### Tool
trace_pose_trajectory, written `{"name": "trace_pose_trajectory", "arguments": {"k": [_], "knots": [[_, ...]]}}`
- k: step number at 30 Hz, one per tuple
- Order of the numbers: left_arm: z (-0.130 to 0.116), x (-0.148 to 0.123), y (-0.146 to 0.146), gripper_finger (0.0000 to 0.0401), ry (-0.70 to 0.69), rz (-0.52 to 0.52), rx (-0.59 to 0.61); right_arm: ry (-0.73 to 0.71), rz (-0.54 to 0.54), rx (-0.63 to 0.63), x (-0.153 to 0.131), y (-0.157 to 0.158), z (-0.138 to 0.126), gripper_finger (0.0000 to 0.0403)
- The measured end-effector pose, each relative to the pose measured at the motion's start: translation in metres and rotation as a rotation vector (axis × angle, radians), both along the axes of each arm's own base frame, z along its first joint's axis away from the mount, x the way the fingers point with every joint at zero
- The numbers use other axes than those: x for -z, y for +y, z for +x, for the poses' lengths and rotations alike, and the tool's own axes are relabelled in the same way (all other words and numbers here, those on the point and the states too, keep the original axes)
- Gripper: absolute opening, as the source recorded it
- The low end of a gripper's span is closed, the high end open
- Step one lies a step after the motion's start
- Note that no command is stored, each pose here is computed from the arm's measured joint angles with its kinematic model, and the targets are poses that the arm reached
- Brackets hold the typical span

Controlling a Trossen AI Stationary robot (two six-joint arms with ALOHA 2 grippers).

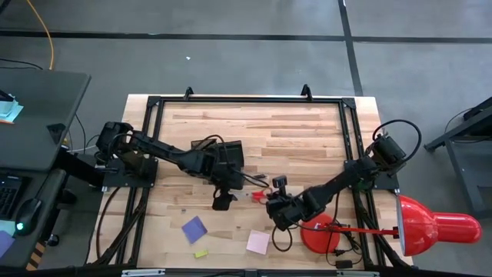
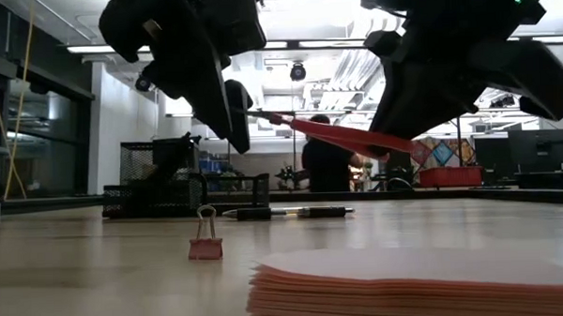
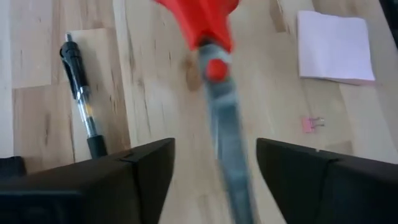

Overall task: Pick and place office supplies into organizer
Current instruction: Put the scissors into the desk organizer

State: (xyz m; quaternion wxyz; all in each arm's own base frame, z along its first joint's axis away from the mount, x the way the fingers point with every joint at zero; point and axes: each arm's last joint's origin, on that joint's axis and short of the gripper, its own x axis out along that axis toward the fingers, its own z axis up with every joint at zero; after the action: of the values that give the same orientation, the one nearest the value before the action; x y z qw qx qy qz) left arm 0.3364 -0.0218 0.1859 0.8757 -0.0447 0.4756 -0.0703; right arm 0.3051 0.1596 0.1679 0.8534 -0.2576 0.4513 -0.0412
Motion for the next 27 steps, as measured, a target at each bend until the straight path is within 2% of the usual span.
{"name": "trace_pose_trajectory", "arguments": {"k": [6, 14, 20, 24, 27], "knots": [[0.0001, -0.0003, -0.0009, 0.0118, 0.002, -0.044, 0.001, 0.007, 0.010, 0.001, 0.0002, -0.0020, 0.0010, 0.0005], [0.0000, -0.0002, -0.0005, 0.0017, 0.007, -0.048, -0.018, 0.005, 0.012, 0.004, 0.0000, -0.0020, 0.0010, 0.0006], [-0.0003, 0.0000, -0.0008, 0.0031, 0.014, -0.053, -0.032, 0.006, 0.009, 0.002, 0.0000, -0.0021, 0.0010, 0.0007], [-0.0004, 0.0001, -0.0004, 0.0013, 0.019, -0.064, -0.052, 0.005, 0.001, 0.018, 0.0001, -0.0029, 0.0002, 0.0017], [-0.0004, 0.0002, -0.0003, 0.0019, 0.020, -0.064, -0.053, 0.009, -0.002, 0.025, 0.0004, -0.0033, -0.0003, 0.0015]]}}
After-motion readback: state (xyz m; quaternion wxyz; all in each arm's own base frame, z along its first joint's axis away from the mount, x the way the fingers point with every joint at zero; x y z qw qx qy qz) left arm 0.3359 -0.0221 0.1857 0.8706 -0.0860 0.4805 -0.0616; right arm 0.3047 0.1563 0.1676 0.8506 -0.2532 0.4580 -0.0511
